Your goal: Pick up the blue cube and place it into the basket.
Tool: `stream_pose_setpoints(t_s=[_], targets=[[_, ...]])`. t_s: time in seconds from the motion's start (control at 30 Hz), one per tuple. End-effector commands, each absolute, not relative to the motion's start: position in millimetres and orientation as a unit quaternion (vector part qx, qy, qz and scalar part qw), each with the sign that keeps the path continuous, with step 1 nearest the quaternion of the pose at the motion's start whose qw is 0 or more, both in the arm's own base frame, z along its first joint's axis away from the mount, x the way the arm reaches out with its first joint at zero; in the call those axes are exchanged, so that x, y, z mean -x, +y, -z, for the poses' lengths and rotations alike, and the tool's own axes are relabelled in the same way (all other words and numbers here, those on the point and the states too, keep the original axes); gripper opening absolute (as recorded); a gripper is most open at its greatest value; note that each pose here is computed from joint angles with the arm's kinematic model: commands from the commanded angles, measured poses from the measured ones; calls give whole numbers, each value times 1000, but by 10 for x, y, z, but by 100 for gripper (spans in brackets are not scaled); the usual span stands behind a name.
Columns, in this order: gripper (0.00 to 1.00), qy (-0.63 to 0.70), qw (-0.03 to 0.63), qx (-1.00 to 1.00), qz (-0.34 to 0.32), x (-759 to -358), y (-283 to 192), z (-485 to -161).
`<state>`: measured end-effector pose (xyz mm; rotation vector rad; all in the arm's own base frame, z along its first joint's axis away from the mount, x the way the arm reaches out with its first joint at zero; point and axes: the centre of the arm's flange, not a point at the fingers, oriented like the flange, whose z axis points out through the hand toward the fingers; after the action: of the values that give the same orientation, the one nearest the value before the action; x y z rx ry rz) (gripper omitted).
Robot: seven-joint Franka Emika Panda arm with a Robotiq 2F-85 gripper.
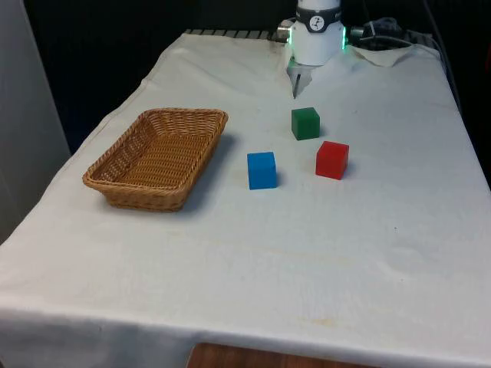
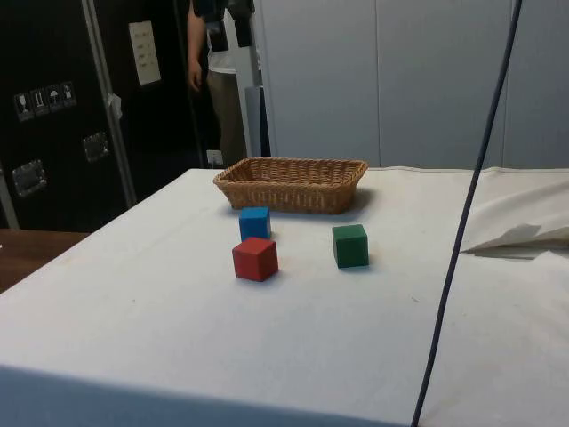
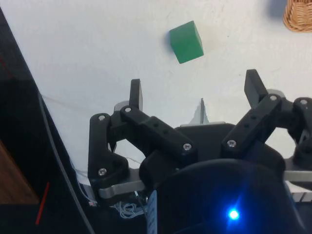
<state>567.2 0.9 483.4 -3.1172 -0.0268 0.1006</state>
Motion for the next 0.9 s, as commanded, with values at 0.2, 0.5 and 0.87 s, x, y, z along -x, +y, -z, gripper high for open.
stream_pose_setpoints(t_s=[0.2, 0.5, 0.87], targets=[[100, -3, 12, 999, -31, -5626, -54, -4821], [100, 8, 13, 999, -30, -5538, -168, -4775], [100, 31, 10, 999, -27, -5530, -216, -4679]])
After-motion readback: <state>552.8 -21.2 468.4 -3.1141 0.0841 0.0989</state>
